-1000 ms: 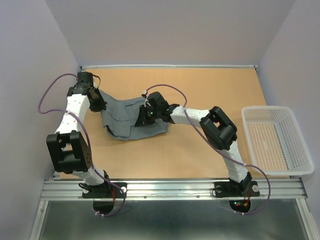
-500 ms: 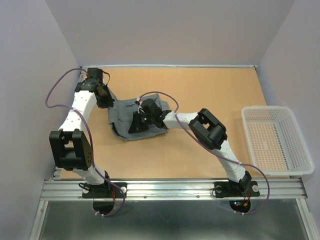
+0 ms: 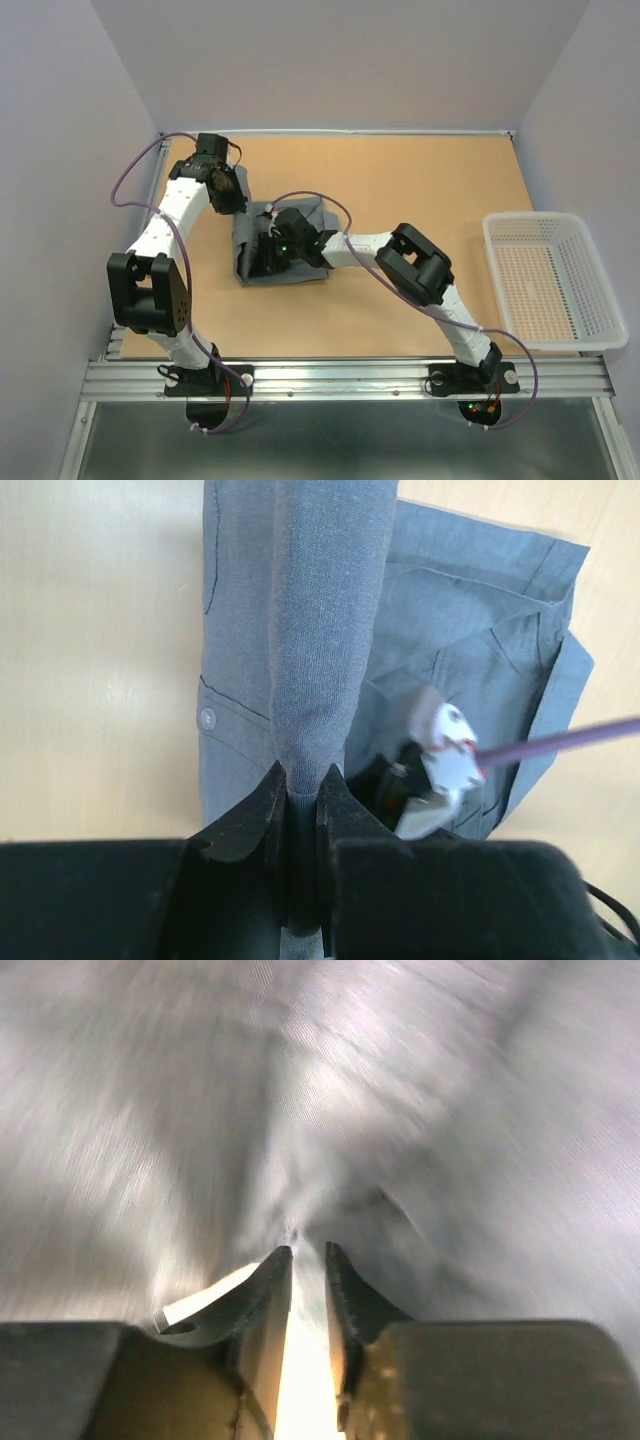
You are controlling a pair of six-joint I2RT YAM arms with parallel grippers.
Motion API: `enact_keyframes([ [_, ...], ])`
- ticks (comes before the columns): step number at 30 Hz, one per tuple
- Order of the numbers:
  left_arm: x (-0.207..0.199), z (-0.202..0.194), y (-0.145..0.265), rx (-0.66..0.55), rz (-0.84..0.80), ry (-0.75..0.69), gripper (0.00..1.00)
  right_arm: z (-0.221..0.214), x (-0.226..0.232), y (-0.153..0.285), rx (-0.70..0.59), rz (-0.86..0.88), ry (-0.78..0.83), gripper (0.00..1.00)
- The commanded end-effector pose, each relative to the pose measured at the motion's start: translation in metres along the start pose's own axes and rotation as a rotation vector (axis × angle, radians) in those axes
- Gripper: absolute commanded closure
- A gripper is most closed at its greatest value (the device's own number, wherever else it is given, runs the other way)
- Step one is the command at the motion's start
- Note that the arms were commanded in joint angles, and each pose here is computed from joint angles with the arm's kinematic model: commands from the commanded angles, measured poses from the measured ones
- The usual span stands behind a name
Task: Fold and stack the long sleeve shirts
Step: Fold the shirt
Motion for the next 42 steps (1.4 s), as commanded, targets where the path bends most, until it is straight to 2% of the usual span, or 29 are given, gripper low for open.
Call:
enact_keyframes([
  [1,-0.012,0.006,-0.001,-0.031,-0.020,-0.013,1.00,0.032,0.000,0.047,-0.169,-0.102,0.041,0.69],
  [3,-0.019,0.001,-0.005,-0.017,-0.025,-0.035,1.00,0.042,-0.001,0.069,-0.225,-0.178,0.070,0.62],
  [5,-0.024,-0.001,-0.006,-0.013,-0.033,-0.048,1.00,0.041,-0.012,0.084,-0.232,-0.233,0.072,0.59],
  [10,-0.037,-0.006,-0.008,-0.008,-0.043,-0.076,1.00,0.047,-0.016,0.131,-0.282,-0.367,0.118,0.59],
  [14,-0.048,-0.009,-0.007,-0.003,-0.067,-0.079,1.00,0.039,-0.041,0.160,-0.289,-0.416,0.054,0.60],
  [25,-0.080,-0.026,-0.024,0.036,-0.120,-0.094,1.00,0.005,-0.086,0.171,-0.215,-0.454,-0.160,0.62],
  [32,-0.099,-0.026,-0.023,0.032,-0.144,-0.105,1.00,-0.023,-0.113,0.162,-0.120,-0.469,-0.272,0.69],
  [38,-0.124,-0.045,-0.038,0.079,-0.176,-0.143,1.00,-0.034,-0.121,0.156,-0.079,-0.451,-0.324,0.88],
  [42,-0.136,-0.063,-0.050,0.121,-0.170,-0.202,1.00,-0.033,-0.120,0.158,-0.089,-0.451,-0.323,0.89],
])
Point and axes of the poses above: each gripper's point midway between its finger pads, its own y axis back along the fingers, its own x axis along the line the jaws close on, z = x × y, the point moved 7 cm from there along y, back along the fingers, and after that the axes turned 4 degrees about y, right-handed, at the moved point
